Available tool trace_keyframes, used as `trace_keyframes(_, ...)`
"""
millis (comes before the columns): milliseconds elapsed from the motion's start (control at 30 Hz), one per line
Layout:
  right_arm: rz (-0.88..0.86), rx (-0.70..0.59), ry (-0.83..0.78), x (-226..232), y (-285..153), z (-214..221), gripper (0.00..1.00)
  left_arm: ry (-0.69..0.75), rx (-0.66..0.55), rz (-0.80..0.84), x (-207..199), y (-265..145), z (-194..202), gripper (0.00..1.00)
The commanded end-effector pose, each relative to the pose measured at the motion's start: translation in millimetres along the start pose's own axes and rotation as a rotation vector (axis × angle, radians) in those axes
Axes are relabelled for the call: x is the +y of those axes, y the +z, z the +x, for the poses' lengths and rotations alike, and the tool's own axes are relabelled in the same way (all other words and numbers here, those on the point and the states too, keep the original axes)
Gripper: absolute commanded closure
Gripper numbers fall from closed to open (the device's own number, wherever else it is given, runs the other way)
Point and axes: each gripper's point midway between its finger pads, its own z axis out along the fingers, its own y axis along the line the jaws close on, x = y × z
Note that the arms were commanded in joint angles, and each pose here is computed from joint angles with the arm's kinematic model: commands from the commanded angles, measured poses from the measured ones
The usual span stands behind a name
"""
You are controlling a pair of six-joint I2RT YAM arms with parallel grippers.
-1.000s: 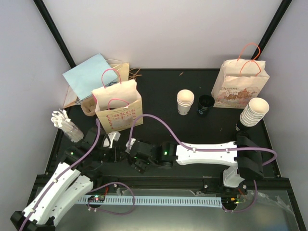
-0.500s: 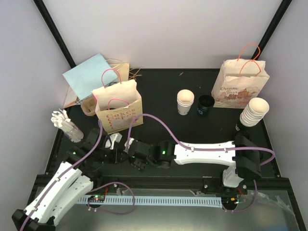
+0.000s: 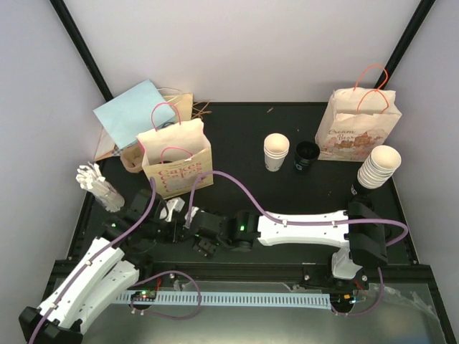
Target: Pack the takeout coffee
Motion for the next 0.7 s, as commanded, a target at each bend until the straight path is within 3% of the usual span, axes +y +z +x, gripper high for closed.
trace_keyframes(0, 0.035, -0.040, 0.026, -7.8, -19.7, -12.0, 0.13, -0.003, 0.028, 0.004, 2.5, 3.2, 5.0, 0.76)
trace_keyframes(100, 0.045, -0.039, 0.033, -11.3, -24.8, -11.4, 0.08, -0.004, 0.041, 0.022, 0.6, 5.1, 6.6, 0.77)
trace_keyframes(667, 0.001, 0.052, 0.052, -10.3, -10.3, 3.4, 0.08, 0.002, 0.051, 0.040, -3.0, 5.2, 7.0, 0.78)
